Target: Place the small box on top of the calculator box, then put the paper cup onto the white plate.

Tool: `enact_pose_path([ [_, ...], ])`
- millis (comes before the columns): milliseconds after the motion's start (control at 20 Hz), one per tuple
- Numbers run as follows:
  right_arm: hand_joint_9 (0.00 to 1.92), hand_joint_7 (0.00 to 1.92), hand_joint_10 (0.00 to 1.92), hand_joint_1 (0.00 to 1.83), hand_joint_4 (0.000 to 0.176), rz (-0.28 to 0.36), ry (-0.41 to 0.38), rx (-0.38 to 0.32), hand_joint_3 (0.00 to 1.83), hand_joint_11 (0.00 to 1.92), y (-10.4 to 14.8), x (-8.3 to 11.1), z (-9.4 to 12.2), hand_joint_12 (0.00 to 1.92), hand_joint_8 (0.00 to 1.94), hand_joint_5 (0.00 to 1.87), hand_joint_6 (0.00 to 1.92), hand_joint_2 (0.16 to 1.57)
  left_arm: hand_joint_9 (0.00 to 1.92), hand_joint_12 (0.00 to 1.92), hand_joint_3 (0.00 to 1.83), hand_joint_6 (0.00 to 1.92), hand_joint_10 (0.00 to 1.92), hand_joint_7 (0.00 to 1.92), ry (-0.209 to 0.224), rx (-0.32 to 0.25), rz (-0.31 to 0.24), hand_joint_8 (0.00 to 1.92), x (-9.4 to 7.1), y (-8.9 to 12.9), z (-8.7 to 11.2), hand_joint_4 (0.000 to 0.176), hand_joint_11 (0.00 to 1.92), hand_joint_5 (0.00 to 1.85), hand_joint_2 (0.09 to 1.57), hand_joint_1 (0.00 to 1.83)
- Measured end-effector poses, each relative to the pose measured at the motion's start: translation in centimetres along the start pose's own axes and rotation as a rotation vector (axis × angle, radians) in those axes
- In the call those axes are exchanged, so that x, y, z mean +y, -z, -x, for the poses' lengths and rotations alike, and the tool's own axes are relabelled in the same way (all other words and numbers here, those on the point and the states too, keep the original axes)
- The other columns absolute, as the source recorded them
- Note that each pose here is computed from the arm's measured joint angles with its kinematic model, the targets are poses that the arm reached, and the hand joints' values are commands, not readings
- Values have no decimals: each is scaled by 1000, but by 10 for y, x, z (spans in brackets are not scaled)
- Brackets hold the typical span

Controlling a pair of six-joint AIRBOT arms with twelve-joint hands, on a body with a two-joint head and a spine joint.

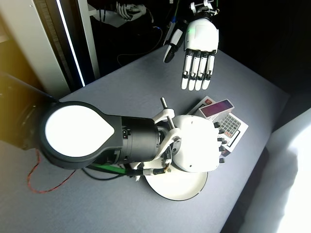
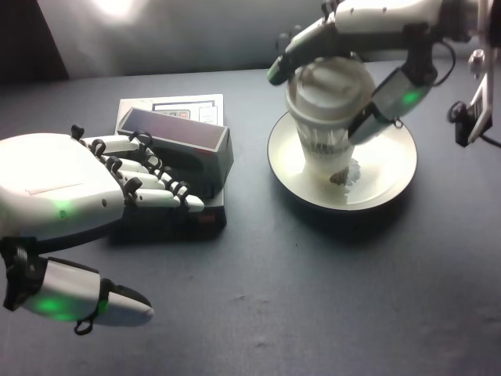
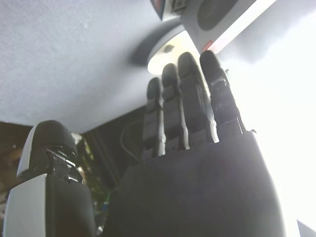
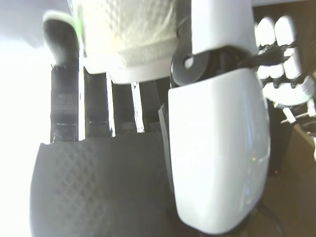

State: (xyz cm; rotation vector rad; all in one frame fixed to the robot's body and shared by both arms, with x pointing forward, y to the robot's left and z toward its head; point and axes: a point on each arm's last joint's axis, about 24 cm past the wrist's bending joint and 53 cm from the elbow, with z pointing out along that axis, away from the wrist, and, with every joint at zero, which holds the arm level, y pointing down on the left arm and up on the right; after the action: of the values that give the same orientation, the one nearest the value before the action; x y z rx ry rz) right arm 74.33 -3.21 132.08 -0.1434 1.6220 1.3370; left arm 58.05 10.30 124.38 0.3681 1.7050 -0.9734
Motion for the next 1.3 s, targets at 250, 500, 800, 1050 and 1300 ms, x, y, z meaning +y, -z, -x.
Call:
enact_pose_path([
  [250,800,850,1238,1479,0,-23,-89,-57,7,660,6,-19,4,1760,1089,648,1334,1186,286,511,5,2,2,300,-4,-4,-6,5,-2,-1,1,0,0,237,1155,311],
  [500,712,774,75,1303,0,-12,-105,-62,0,246,8,-22,4,1180,10,700,8,1147,331,619,0,2,4,336,-6,-2,-7,3,-2,-1,1,0,0,288,1145,340],
  [800,626,647,16,1251,0,-5,-89,-60,0,131,9,-21,3,1221,0,549,0,1074,310,533,0,2,2,325,-6,-3,-7,1,-2,-1,1,0,0,281,1147,327],
  [1050,483,510,0,1097,0,-9,-87,-58,0,8,9,-23,2,1210,0,429,0,990,318,587,4,0,1,332,-6,-4,-7,0,-2,-1,1,0,0,287,1148,297],
  [1300,231,192,1,790,0,-27,-69,-45,0,0,10,-29,-4,698,1,135,0,875,321,567,0,4,6,330,-3,-4,-7,5,-2,-1,2,0,0,284,1142,352],
])
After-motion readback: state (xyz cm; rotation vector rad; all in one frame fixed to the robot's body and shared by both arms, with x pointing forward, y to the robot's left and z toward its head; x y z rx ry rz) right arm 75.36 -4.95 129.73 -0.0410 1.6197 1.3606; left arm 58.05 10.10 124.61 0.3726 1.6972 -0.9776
